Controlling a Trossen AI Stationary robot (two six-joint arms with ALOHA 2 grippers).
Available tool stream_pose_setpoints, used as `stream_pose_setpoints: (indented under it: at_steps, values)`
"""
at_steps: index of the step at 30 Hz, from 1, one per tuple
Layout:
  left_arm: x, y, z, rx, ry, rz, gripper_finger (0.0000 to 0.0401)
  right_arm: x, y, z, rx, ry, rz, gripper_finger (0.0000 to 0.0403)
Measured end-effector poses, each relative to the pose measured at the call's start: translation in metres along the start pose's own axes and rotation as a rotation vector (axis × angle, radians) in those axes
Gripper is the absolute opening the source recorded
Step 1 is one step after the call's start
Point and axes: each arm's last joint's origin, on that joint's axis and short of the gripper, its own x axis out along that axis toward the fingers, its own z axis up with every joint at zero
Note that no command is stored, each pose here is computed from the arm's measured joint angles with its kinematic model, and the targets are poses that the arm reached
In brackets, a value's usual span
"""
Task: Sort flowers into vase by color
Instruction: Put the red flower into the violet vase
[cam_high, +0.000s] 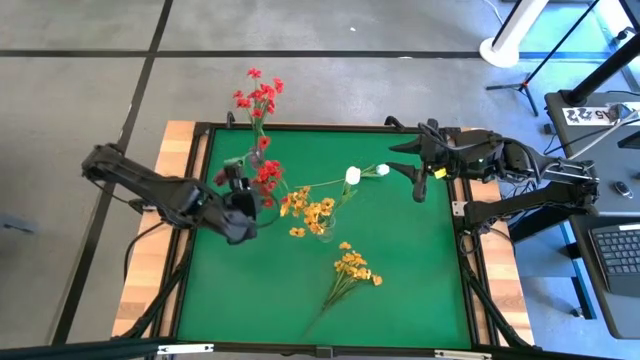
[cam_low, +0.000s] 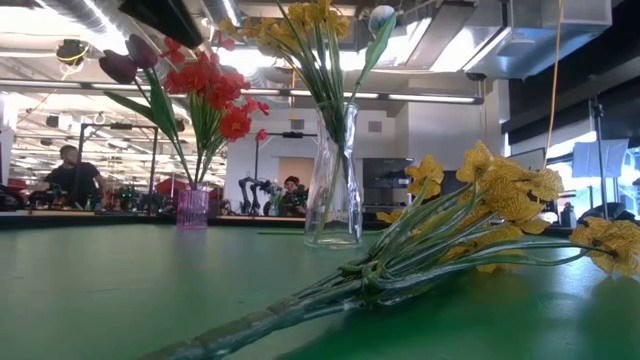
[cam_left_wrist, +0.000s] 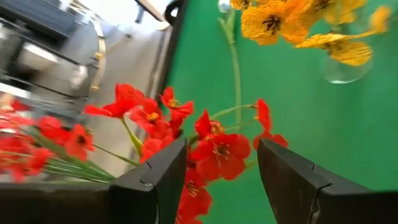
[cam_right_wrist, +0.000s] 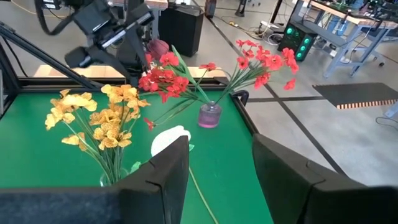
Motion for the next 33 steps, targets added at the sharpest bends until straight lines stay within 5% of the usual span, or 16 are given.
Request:
stream_pose_setpoints:
  at_steps: [17, 33]
  values:
    - [0.014, 0.002, 0.005, 0.133, 0.003, 0.373, 0.0190, 0.003, 0.002, -0.001, 0.014, 0.013, 0.020, 0.0175]
    - [0.019, 0.029, 0.007, 0.072, 0.066, 0.464, 0.0190, 0.003, 0.002, -0.003, 0.022, 0.036, 0.024, 0.0175]
